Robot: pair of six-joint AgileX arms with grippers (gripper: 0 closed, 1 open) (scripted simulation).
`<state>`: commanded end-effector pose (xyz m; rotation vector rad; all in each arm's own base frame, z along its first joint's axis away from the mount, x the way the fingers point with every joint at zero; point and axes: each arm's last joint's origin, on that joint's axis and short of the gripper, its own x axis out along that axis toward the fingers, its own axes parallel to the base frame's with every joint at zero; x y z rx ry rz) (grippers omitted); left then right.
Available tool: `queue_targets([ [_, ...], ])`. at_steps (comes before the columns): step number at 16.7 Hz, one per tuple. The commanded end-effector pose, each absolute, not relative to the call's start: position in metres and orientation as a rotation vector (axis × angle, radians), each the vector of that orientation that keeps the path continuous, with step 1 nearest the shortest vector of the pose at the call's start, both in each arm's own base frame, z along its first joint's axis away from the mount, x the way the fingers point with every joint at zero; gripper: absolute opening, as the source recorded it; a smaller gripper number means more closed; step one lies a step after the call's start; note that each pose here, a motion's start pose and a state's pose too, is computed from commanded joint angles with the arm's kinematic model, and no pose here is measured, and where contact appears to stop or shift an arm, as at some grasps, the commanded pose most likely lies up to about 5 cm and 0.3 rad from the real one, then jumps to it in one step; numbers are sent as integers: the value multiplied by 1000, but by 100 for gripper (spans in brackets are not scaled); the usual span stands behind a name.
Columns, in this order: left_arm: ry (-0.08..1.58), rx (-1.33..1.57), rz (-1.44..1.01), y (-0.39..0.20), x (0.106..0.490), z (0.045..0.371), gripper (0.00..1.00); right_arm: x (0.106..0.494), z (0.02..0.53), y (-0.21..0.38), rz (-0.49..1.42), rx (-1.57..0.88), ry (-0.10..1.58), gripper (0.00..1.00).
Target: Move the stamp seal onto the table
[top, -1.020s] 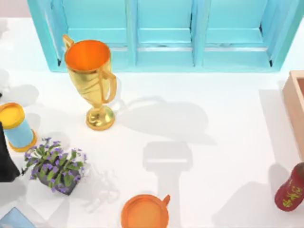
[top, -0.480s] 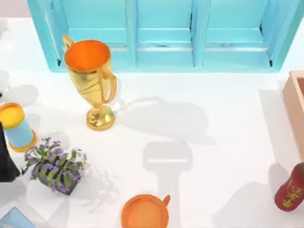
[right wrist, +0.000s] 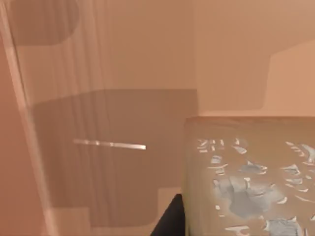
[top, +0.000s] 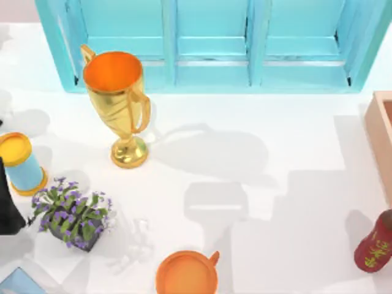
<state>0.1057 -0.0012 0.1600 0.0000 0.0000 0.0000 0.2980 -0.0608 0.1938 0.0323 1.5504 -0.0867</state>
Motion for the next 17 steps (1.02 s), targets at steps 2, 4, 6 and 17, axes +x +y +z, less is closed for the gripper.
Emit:
queue_targets([
  [2,0,0,0,-1,106,160,100,304,220,-34,-105,49,1542,0],
  [4,0,0,0,-1,106,160,100,302,245,-4,-107,59,1546,0],
  [6,0,0,0,-1,106,160,100,293,266,23,-85,52,1553,0],
  [17,0,0,0,-1,106,160,100,274,290,56,-11,9,1566,0],
])
